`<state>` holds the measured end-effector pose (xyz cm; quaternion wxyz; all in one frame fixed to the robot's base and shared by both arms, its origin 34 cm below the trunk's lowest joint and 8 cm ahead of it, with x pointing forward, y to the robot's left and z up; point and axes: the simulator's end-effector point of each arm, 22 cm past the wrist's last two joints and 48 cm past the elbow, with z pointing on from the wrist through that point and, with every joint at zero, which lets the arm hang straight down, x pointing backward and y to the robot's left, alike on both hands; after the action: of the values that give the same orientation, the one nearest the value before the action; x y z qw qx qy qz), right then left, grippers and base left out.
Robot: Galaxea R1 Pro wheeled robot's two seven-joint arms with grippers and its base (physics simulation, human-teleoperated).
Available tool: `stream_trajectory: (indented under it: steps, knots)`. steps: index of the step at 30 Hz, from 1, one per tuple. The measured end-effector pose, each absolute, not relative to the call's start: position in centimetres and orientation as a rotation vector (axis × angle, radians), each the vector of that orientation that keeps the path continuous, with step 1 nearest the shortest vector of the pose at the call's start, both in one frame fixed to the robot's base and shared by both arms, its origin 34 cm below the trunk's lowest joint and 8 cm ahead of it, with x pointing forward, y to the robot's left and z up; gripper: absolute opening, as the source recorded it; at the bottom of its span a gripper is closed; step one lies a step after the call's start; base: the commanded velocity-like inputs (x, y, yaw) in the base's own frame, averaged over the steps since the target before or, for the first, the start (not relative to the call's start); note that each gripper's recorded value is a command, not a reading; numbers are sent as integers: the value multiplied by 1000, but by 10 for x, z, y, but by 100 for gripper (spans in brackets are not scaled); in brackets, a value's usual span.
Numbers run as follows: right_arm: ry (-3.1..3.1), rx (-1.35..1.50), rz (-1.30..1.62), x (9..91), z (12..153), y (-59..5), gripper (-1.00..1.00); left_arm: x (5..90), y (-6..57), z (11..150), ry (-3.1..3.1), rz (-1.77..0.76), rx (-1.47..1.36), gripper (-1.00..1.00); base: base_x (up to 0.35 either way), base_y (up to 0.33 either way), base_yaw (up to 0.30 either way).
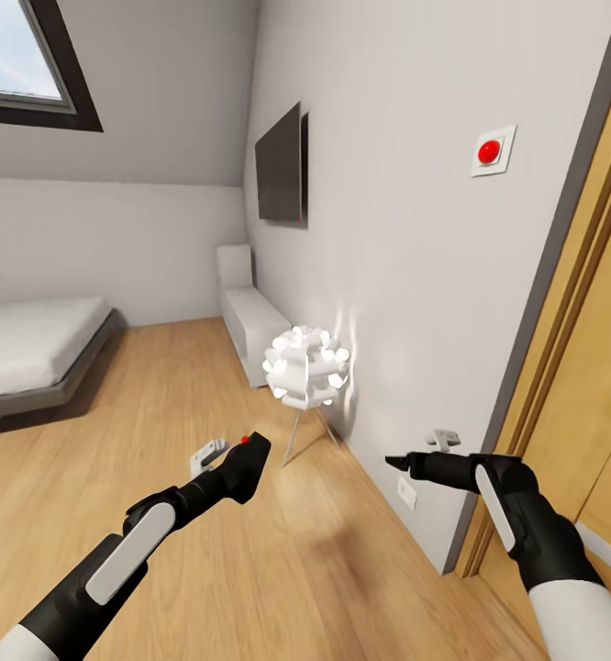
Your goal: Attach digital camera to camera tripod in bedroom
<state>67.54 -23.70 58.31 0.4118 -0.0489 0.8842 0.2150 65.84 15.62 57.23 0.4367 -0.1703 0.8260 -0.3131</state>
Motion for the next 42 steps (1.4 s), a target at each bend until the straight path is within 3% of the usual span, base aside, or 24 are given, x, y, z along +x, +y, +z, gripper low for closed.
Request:
stream_trajectory:
  steps: [42]
  knots:
    - [2241, -116, 546, 696, 669, -237, 100, 680, 152, 667, 2050, -781, -416, -100, 0, 0, 0]
